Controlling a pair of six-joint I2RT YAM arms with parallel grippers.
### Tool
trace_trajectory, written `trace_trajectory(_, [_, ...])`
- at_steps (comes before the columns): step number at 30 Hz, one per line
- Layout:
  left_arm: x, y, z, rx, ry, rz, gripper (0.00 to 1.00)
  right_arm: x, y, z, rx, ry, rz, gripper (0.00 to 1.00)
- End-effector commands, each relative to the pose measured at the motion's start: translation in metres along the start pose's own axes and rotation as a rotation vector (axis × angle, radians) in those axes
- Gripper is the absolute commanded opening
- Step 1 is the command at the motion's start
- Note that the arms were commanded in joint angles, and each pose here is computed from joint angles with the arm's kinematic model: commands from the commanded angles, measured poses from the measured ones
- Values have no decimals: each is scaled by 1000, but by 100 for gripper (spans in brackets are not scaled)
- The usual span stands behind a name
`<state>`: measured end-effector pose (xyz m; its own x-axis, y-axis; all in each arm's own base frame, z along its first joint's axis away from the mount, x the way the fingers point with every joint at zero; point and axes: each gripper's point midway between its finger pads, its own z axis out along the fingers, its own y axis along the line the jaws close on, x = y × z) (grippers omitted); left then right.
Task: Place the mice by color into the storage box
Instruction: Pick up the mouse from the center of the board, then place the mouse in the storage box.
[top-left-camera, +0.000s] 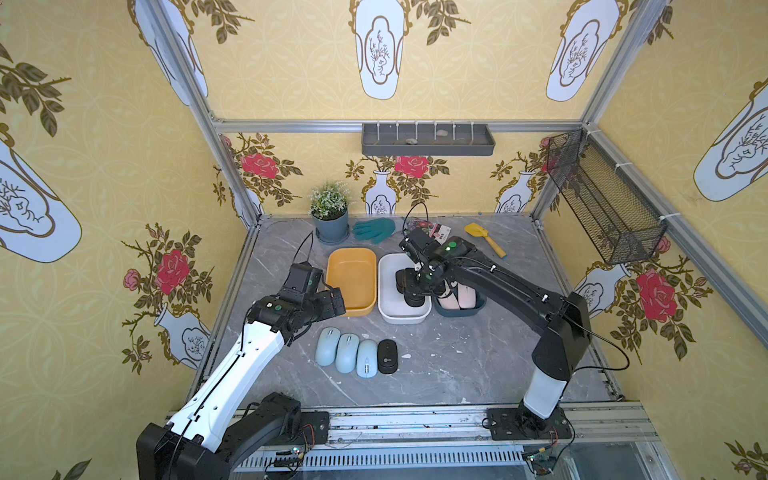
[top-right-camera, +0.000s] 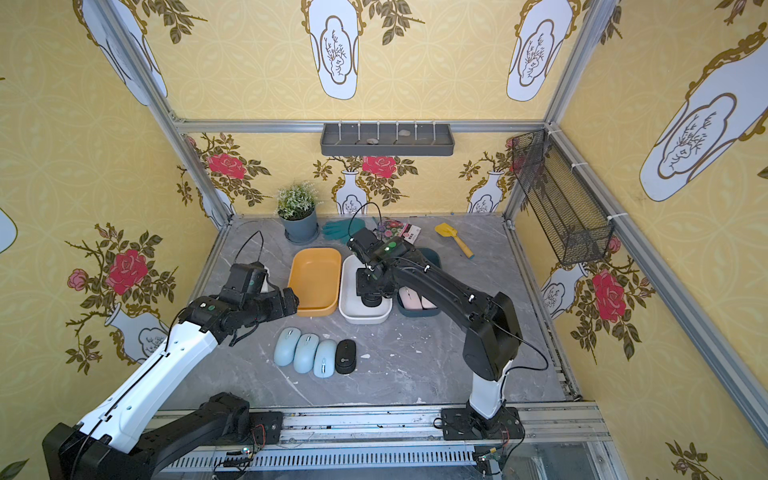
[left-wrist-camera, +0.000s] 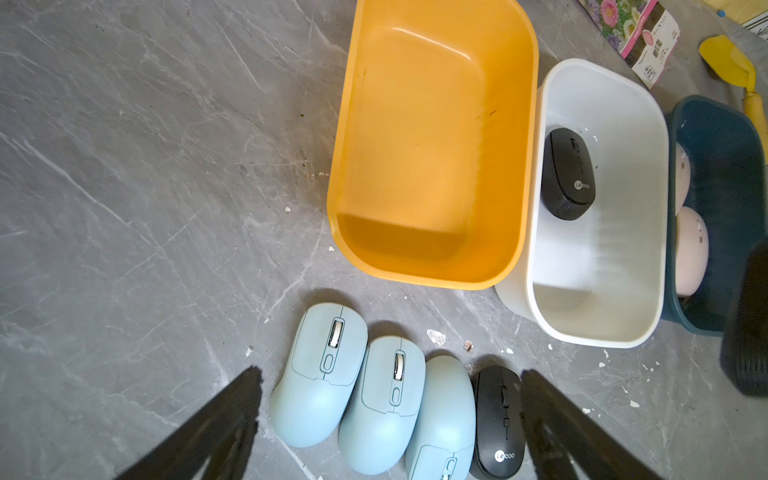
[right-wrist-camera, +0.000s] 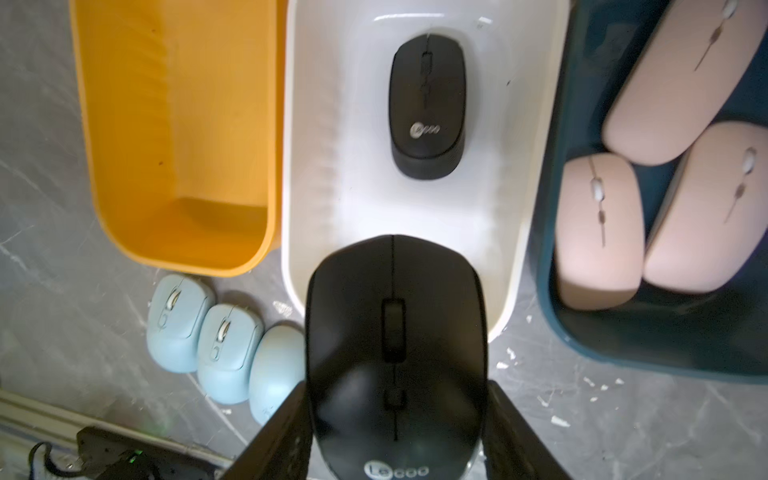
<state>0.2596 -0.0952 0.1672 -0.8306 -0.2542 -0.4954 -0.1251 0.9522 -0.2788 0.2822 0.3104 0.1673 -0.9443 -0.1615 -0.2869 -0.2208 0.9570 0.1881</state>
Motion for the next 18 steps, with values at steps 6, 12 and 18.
trace_trajectory(6, [-14, -3, -2, -17, -34, 18, 98, -39, -7, 51, -13, 1, -91, 42])
trace_trajectory(12, [-18, -5, 3, -23, -25, 27, 98, -60, -3, 70, -56, -8, -84, 42])
trace_trajectory(18, [-22, -6, 5, -34, -26, 36, 98, -52, 8, 88, -91, 32, -93, 42])
